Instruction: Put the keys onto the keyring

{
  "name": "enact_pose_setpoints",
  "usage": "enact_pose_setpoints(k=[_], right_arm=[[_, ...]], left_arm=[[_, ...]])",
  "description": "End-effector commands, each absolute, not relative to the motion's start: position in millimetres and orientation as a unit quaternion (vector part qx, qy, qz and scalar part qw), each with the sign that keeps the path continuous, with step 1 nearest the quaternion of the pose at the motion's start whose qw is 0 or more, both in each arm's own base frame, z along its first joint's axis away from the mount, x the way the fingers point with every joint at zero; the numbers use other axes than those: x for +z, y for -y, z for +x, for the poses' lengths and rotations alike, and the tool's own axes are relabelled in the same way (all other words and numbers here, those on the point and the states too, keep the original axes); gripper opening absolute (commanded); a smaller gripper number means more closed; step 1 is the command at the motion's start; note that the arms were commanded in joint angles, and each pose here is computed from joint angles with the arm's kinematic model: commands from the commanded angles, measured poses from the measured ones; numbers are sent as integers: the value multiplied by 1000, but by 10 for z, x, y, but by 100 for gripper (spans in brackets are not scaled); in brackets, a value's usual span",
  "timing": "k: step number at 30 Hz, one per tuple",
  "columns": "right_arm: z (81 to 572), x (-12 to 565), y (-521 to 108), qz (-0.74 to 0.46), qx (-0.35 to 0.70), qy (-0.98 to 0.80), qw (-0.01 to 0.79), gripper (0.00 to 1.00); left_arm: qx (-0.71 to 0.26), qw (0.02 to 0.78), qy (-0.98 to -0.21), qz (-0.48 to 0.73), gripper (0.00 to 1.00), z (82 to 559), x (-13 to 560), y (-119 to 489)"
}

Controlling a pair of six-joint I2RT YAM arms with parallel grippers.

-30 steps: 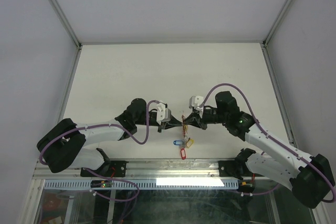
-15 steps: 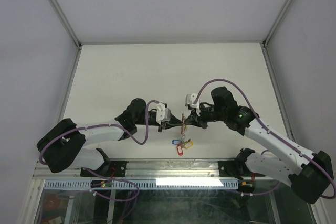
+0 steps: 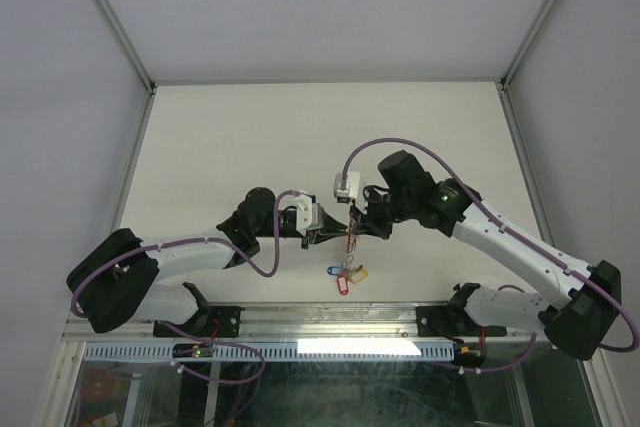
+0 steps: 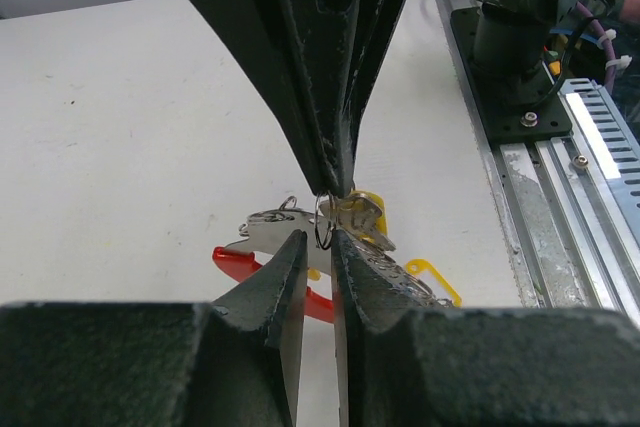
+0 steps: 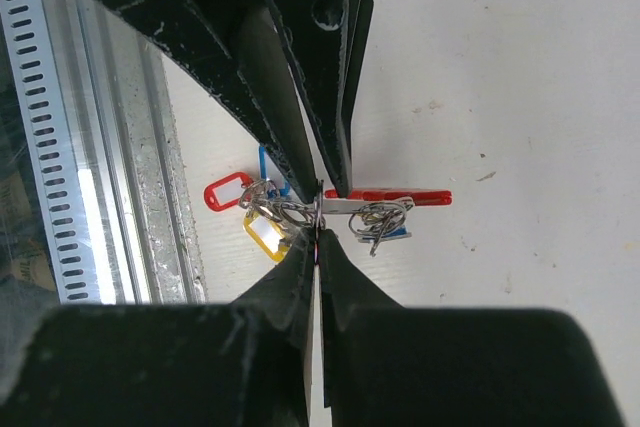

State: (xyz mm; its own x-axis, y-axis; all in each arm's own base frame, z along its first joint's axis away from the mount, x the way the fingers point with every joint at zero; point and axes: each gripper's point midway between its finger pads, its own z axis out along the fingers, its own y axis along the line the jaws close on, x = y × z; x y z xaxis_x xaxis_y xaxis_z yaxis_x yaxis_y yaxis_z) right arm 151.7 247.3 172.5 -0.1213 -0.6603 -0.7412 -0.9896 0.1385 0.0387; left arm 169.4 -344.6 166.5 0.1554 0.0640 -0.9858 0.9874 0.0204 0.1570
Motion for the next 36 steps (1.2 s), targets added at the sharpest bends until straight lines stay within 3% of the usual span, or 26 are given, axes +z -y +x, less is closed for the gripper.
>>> enact_pose_setpoints(k=[1, 21, 26, 31, 36], right_arm=[[1553, 1871, -2500, -595, 263, -700, 295, 0], [1668, 1932, -2674, -586, 266, -692, 328, 0], [1681, 1908, -2687, -586, 265, -692, 328, 0], [1683, 1895, -2677, -584, 266, -690, 336, 0], [1705, 2000, -2658, -555, 271, -689, 379, 34]], left_arm=[[-433, 561, -448, 545, 14, 1717, 1881, 3459], [-444, 542, -443, 559, 14, 1662, 1825, 3500], [-444, 540, -443, 561, 0, 1658, 1820, 3500], [-444, 538, -445, 561, 0, 1660, 1820, 3503], [-441, 541, -459, 549, 0, 1711, 1825, 3504]])
